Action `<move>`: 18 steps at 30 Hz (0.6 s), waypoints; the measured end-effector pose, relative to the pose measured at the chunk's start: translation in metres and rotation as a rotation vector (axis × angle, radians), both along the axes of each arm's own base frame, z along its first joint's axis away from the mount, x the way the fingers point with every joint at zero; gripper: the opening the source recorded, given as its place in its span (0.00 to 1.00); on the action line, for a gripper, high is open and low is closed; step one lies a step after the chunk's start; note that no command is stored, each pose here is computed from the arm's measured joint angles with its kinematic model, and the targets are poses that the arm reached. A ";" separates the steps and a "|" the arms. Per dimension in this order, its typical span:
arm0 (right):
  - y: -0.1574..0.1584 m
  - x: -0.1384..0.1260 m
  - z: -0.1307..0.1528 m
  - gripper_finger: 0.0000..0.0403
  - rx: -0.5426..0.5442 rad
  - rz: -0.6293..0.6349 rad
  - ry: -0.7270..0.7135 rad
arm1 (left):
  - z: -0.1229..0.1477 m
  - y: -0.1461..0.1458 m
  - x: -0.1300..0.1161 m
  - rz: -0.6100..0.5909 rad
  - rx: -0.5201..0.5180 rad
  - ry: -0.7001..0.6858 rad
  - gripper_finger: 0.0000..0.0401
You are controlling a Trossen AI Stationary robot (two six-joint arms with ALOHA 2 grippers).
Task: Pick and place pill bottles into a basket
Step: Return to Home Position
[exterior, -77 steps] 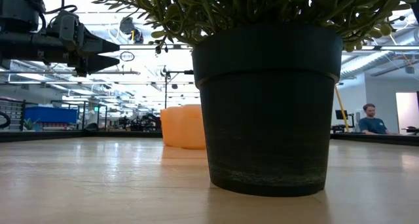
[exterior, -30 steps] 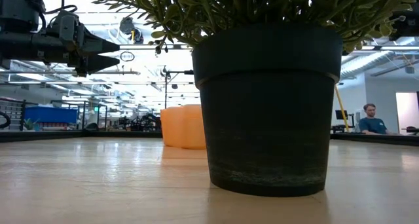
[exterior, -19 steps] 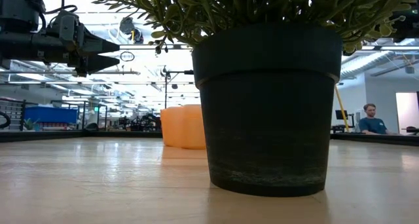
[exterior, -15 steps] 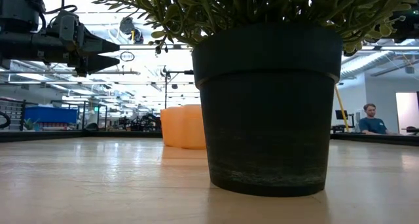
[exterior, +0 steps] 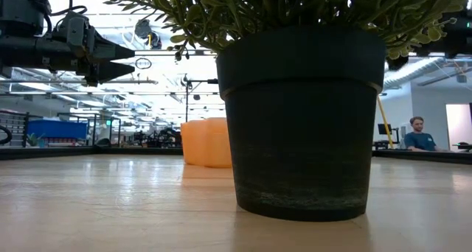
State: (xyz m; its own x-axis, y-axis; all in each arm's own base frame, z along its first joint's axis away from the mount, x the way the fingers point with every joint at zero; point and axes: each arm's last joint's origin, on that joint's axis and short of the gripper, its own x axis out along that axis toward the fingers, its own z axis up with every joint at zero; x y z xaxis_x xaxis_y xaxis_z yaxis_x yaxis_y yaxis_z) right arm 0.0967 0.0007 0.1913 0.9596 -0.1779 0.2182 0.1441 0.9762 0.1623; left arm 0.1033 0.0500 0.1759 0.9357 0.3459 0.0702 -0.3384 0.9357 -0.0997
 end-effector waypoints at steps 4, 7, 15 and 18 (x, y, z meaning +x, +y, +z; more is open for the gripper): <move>-0.001 -0.005 0.005 0.70 0.007 -0.024 -0.075 | 0.000 0.000 0.000 0.000 0.000 0.000 0.87; 0.000 -0.005 0.005 0.70 -0.001 -0.001 -0.065 | 0.000 0.000 0.000 0.000 0.000 0.001 0.87; 0.001 -0.003 -0.002 0.70 0.006 0.061 0.005 | 0.000 0.000 0.000 0.000 0.000 0.001 0.87; 0.002 -0.002 -0.004 0.70 0.006 0.086 0.023 | 0.000 0.000 0.000 0.000 0.000 0.000 0.87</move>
State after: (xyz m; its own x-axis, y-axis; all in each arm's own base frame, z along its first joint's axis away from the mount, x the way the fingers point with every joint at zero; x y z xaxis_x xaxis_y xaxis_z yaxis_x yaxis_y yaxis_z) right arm 0.0945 0.0029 0.1870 0.9762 -0.0957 0.1946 0.0635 0.9842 0.1654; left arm 0.1033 0.0500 0.1759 0.9356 0.3460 0.0699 -0.3386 0.9356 -0.0998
